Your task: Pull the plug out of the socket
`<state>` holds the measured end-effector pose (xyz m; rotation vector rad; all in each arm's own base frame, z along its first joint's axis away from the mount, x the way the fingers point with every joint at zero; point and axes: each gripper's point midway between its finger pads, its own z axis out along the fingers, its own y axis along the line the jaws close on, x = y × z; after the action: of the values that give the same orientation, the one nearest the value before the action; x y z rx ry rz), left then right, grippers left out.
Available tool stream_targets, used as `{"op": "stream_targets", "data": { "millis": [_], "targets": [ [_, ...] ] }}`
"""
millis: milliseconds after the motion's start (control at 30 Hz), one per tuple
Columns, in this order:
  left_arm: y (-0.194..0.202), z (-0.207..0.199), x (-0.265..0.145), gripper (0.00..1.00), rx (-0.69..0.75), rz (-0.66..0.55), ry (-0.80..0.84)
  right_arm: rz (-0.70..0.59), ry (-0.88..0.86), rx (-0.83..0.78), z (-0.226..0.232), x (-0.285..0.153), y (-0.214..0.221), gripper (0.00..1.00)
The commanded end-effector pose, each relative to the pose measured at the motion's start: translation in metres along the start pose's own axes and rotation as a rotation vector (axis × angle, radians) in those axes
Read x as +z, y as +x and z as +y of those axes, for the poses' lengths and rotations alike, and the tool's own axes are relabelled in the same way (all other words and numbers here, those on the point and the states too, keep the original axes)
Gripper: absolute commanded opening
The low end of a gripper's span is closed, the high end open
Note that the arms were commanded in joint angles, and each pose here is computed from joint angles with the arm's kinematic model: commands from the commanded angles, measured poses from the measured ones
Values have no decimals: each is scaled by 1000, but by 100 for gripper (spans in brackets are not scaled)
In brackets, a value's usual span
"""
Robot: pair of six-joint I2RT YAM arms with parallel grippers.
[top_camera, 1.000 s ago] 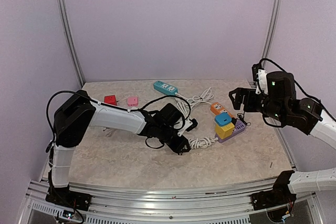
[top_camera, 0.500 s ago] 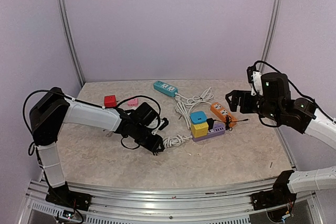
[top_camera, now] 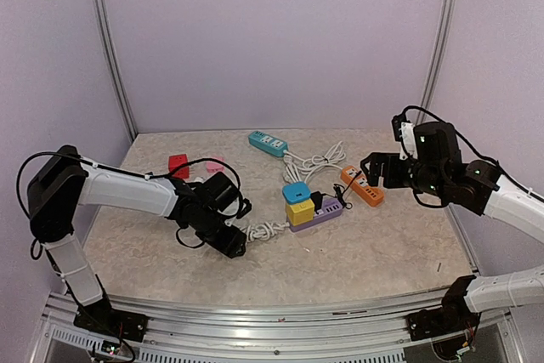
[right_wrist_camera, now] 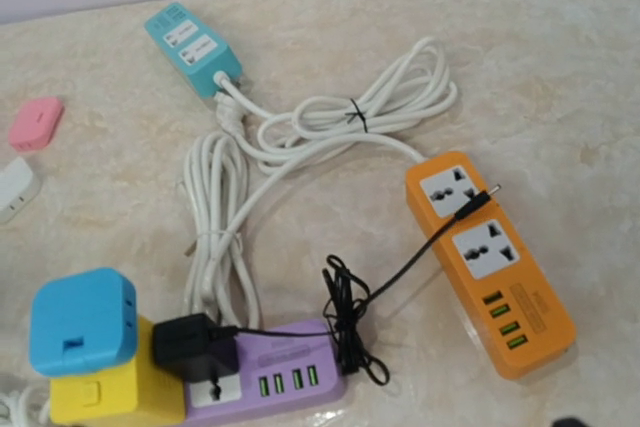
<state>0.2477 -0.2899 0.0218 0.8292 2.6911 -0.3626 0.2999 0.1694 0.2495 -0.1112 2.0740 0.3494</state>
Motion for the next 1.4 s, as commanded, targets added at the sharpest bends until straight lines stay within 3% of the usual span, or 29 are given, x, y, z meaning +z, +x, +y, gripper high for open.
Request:
{"op": "stream_targets", "data": {
  "millis": [0,300,667,733,967,1200,1367],
  "targets": [
    [-16,-19,-9,71,128,-18,-30,-1,-11,-4,-1,3,1,100],
    [-69,-40,-1,72,213,-110,9,-7,-6,1,-8,-1,1,100],
    [-79,-65,16,73,332,-142,88,-2,-7,13,-12,1,5,100],
    [-72,-67,24,68,339,-110,89,1,-9,14,-12,2,6,100],
    [-37,-72,27,36,335,-28,78,6,-14,17,-13,4,8,100],
    [25,-83,14,25,325,87,55,23,-29,22,-11,10,16,100],
    [77,-85,12,26,288,214,34,39,-50,24,-7,15,22,99]
  ]
}}
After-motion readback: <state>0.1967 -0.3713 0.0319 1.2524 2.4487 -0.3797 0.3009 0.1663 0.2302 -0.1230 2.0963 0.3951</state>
